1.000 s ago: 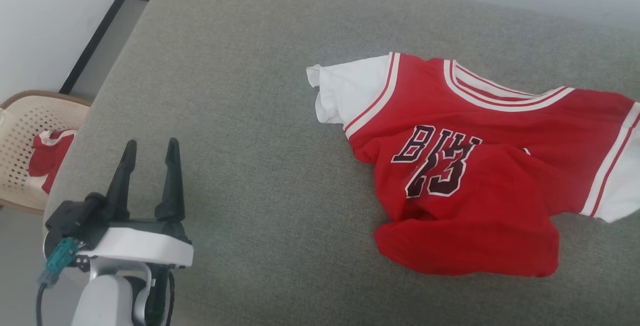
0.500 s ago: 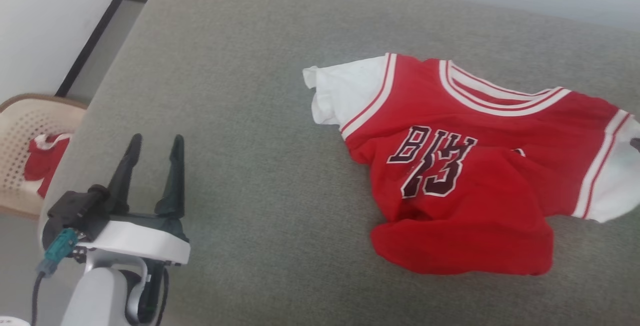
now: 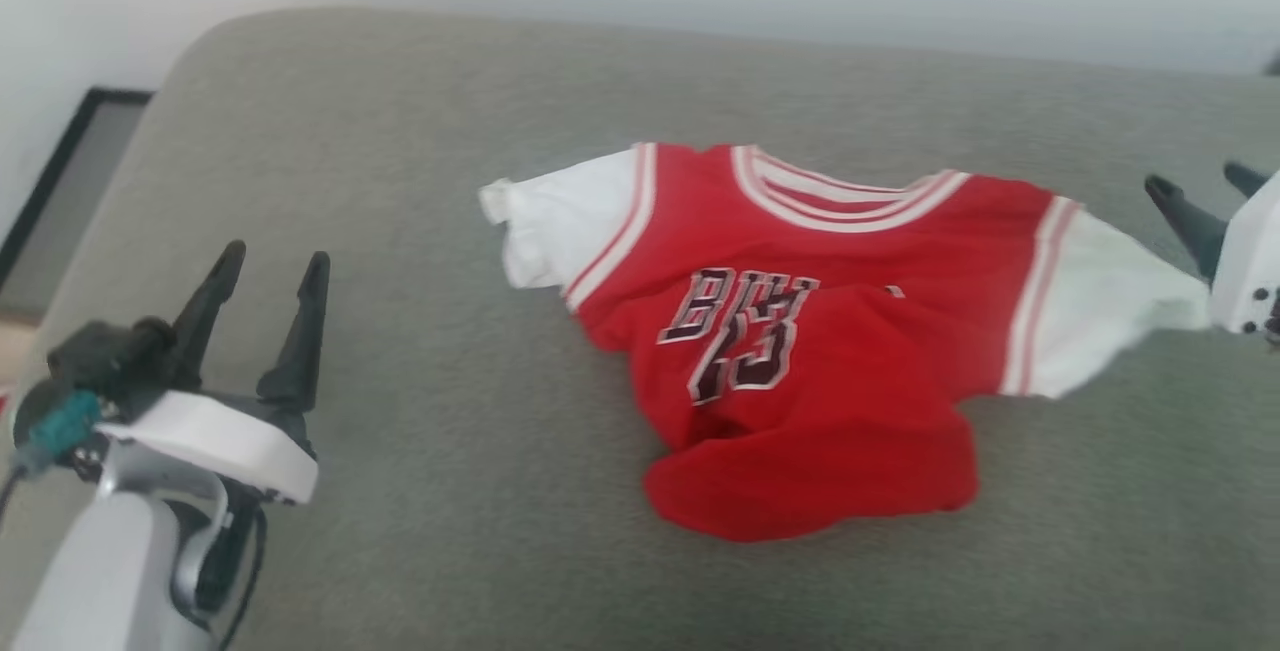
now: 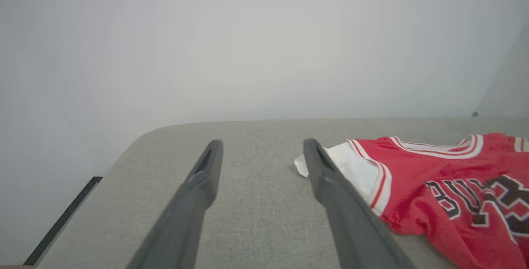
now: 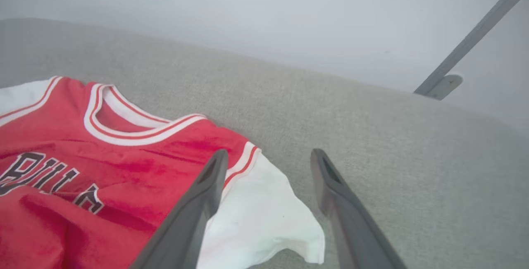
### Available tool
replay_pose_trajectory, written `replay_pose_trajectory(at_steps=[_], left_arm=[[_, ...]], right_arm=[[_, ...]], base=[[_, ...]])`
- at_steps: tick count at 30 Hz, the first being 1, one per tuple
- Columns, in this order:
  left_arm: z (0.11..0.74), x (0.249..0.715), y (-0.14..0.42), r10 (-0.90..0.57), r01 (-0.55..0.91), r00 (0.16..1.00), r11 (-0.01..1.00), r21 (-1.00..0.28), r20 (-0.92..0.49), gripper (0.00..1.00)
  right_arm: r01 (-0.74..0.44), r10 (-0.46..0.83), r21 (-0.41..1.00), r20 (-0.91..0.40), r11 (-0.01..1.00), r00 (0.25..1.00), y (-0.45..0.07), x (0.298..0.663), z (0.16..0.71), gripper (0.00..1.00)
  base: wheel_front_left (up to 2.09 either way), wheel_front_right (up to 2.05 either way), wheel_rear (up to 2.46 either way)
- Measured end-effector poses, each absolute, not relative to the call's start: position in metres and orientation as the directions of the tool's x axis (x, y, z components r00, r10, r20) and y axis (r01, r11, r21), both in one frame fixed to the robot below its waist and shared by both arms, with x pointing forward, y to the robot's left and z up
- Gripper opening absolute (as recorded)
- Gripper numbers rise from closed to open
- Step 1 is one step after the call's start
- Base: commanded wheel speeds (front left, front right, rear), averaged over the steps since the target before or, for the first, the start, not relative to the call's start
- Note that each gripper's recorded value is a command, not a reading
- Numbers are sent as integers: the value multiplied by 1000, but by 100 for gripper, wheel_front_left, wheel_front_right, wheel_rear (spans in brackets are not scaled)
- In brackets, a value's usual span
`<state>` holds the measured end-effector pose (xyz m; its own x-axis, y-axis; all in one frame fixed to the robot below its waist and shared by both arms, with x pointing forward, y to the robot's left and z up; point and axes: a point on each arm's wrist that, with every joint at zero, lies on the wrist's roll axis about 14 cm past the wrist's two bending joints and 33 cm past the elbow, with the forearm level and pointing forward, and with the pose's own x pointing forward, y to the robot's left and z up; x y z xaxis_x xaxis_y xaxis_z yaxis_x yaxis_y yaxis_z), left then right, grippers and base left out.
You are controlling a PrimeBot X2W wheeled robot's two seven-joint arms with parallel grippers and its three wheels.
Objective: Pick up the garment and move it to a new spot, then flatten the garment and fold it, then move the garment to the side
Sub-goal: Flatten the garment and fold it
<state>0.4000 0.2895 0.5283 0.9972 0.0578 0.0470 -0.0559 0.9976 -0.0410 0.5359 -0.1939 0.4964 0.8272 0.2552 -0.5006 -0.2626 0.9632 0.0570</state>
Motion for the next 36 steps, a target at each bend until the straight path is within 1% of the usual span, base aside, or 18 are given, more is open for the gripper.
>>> replay_pose_trajectory(at_steps=[4,8,11,12,16,21,25,30,36], left_arm=[[536,421,272,-31,32,999,999,-15,23,100],[544,443,255,-111,111,994,994,-4,-8,100],[548,461,242,-161,160,986,987,-10,-45,100],[550,474,234,-189,190,979,982,-4,-75,100],[544,498,217,-236,236,956,972,-19,-173,100],[523,525,204,-257,260,913,965,-33,-318,100],[494,538,200,-252,250,856,966,-64,-452,100],[449,540,203,-211,212,750,974,-74,-626,100],[410,534,210,-159,163,633,984,-71,-757,100]], right_arm=[[-257,247,19,-356,966,901,-202,525,524,100],[-225,219,-1,-217,974,951,-215,509,544,100],[-183,180,-9,-130,983,975,-229,494,555,100],[-154,152,-11,-83,988,985,-237,484,559,100],[-89,89,-22,-11,996,996,-253,466,564,100],[-41,42,-29,23,999,999,-260,451,559,100],[-14,14,-21,29,1000,999,-262,444,552,100],[19,-19,-11,-3,1000,1000,-268,438,538,100],[30,-31,-22,-53,999,998,-272,437,526,100]], base=[[0,0,0],[0,0,0],[0,0,0],[0,0,0],[0,0,0],[0,0,0],[0,0,0],[0,0,0],[0,0,0]])
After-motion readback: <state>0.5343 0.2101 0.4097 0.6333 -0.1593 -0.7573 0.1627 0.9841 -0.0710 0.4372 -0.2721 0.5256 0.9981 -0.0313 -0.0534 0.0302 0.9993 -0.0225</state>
